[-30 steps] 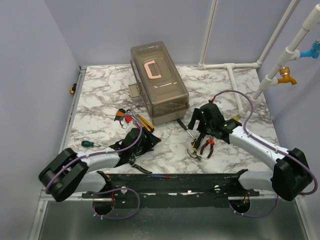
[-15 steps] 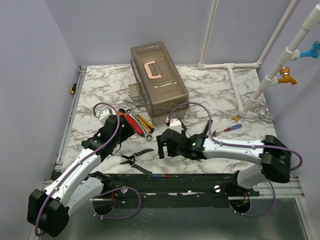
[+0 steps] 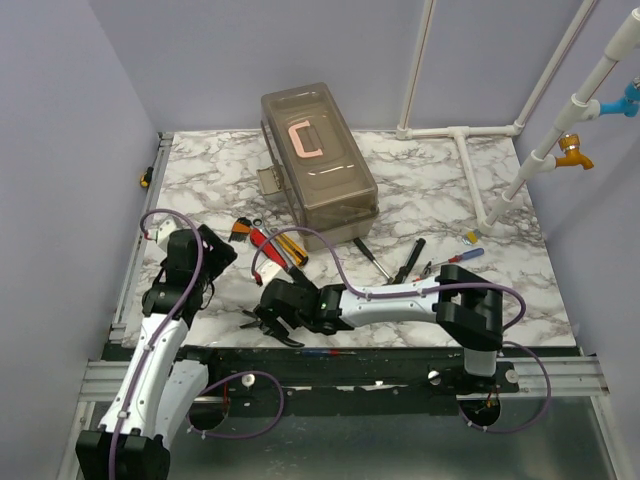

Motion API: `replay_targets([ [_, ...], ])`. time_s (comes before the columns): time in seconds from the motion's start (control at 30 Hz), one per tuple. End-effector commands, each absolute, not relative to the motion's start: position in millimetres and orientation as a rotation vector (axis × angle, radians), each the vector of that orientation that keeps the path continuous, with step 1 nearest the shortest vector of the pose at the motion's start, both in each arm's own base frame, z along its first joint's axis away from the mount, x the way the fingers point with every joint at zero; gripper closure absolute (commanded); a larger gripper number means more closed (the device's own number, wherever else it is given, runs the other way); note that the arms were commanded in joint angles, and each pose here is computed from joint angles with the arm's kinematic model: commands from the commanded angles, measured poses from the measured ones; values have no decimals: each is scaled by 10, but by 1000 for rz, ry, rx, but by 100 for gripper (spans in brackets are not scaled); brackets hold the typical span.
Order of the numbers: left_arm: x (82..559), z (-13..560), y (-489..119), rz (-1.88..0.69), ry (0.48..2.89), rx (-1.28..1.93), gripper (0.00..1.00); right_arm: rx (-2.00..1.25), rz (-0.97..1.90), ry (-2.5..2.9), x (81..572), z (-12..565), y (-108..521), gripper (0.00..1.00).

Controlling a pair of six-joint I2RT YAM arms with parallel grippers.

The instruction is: Pack the tool kit

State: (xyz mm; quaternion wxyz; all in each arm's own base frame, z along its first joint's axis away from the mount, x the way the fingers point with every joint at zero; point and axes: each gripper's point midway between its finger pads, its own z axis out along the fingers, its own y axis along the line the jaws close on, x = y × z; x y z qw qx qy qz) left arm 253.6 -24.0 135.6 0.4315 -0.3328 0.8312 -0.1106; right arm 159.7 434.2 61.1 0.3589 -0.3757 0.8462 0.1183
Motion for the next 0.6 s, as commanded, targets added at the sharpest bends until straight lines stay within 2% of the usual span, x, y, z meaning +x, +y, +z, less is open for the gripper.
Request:
replay_targets([
  [0.0, 2448, 1464, -306, -343, 2071, -765, 17, -1331, 296, 1964, 1621, 597, 4335, 7],
  [0.17, 2395, 1459, -323, -355, 2081, -740, 17, -1489, 489, 1952, 1753, 598, 4480, 6],
  [0.4, 2356, 1506, -267, -338, 2052, -736, 17, -1634, 516, 2005, 1715, 169, 4513, 6],
  [0.57, 2380, 1519, -302, -360, 2057, -730, 17, -1674, 540, 2097, 1603, -52, 4320, 20],
])
